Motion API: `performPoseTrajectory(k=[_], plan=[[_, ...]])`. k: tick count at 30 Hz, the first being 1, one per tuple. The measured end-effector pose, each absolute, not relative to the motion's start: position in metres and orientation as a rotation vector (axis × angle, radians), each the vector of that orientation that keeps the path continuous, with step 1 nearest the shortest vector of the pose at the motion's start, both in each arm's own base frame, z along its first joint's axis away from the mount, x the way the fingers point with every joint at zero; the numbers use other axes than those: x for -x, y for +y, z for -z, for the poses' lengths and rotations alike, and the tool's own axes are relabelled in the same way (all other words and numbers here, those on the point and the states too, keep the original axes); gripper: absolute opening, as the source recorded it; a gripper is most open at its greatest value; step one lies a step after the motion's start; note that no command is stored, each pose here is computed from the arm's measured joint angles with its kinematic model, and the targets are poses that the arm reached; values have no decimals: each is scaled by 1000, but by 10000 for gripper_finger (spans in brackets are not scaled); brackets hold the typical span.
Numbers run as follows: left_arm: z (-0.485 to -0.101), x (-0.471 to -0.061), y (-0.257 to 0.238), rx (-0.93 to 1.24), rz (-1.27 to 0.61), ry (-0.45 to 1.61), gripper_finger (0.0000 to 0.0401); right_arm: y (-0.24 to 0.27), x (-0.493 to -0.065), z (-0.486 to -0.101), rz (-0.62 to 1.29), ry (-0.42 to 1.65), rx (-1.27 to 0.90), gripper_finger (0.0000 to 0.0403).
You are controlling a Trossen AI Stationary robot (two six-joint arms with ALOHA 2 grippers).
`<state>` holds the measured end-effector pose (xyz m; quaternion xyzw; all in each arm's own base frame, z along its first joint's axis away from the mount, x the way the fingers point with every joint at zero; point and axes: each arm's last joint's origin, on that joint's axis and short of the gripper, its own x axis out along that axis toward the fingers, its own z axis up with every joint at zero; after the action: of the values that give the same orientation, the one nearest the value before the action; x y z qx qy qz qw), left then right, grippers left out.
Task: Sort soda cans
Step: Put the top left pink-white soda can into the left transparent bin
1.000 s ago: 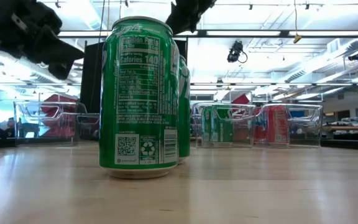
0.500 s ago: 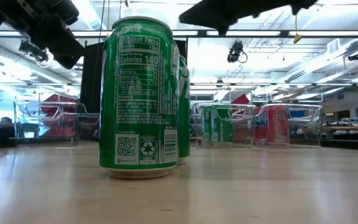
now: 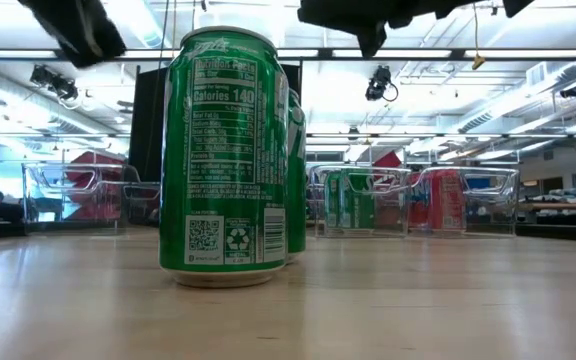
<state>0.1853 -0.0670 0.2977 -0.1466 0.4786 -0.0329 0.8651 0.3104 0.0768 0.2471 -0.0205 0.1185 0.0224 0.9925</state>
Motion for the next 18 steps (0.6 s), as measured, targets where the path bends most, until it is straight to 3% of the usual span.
performPoseTrajectory(k=[11,18], plan=[[-311,-175,-118,545,-107,1237,2,86,-310,-242,-39,250,48,150],[-300,-178,-135,583,-108,1336,25,87,-310,-242,-47,248,51,166]])
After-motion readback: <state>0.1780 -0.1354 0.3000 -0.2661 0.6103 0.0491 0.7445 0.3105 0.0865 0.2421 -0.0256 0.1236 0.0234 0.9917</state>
